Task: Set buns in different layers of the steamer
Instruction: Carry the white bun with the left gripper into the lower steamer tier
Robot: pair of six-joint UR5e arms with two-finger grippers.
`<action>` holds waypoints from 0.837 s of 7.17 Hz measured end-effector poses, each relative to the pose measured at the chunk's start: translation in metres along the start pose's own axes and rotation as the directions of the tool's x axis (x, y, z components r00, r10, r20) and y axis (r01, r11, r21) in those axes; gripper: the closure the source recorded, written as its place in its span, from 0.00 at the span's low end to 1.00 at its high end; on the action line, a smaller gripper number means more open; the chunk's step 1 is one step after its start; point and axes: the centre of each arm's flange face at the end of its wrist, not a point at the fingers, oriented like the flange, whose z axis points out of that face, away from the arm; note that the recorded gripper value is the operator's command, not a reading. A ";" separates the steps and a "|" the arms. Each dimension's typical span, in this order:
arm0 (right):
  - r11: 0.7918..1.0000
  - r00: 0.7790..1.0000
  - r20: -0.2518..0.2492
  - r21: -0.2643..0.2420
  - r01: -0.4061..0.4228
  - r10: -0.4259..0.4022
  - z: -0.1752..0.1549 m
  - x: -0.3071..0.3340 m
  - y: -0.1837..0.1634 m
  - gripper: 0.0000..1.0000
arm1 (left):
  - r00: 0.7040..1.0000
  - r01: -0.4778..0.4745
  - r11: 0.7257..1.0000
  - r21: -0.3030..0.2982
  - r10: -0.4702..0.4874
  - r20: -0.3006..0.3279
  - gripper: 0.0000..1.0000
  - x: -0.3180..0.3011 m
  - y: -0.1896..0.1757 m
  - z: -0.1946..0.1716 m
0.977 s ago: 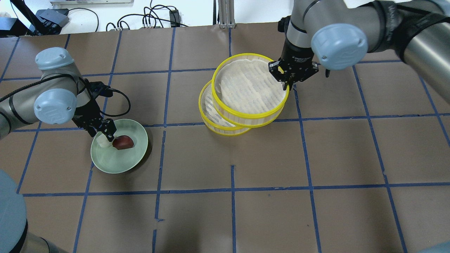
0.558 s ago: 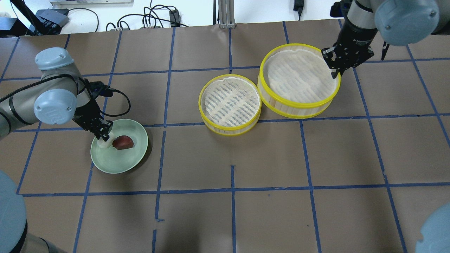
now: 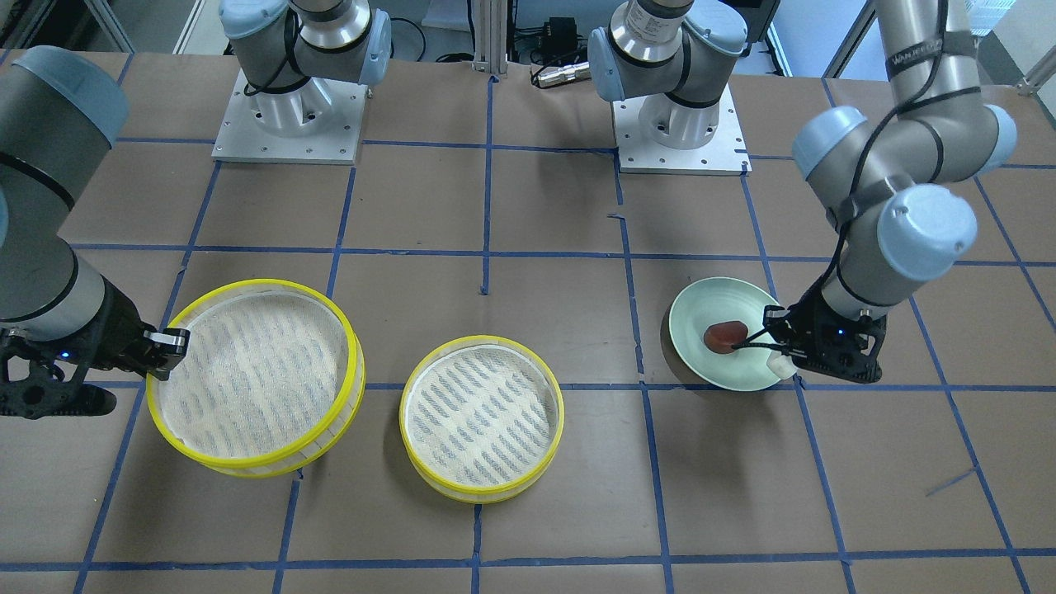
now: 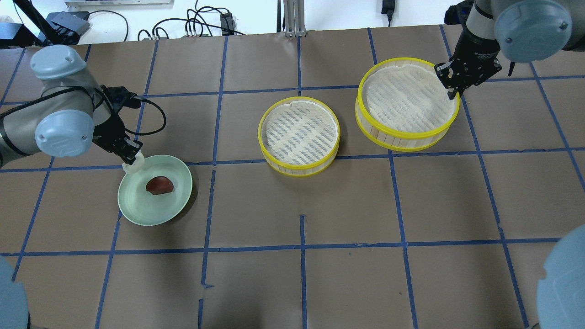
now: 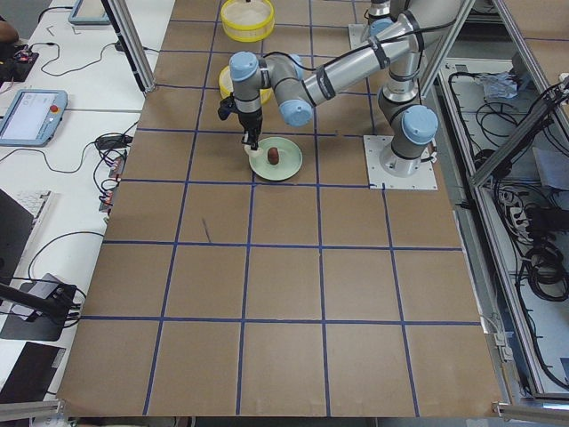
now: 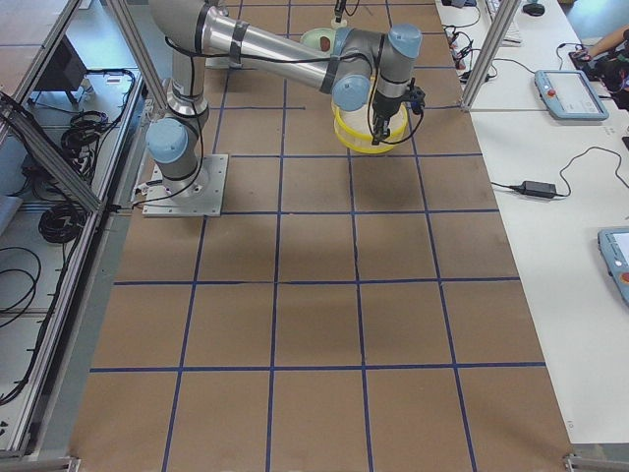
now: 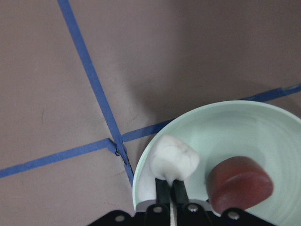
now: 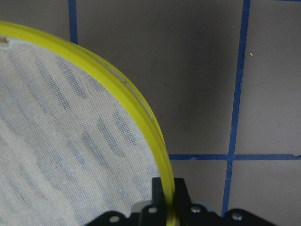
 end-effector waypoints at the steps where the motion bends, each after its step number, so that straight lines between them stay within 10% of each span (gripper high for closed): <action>1: 1.000 1.000 0.000 -0.001 -0.001 0.001 0.001 0.000 0.000 0.98 | 0.999 0.046 0.997 0.064 -0.044 -0.024 0.98 0.044 -0.012 -0.031; 4: 1.000 1.000 0.000 -0.003 -0.002 0.002 0.002 0.000 0.000 0.98 | 0.960 0.257 0.950 0.175 -0.231 -0.159 0.96 0.193 -0.070 -0.046; 5: 1.000 1.000 0.001 -0.003 -0.002 0.002 0.002 0.000 0.000 0.98 | 0.946 0.297 0.938 0.182 -0.262 -0.192 0.79 0.231 -0.087 -0.035; 6: 1.000 1.000 0.001 -0.004 -0.003 0.003 0.002 0.000 0.000 0.98 | 0.933 0.328 0.925 0.191 -0.286 -0.219 0.14 0.258 -0.102 -0.019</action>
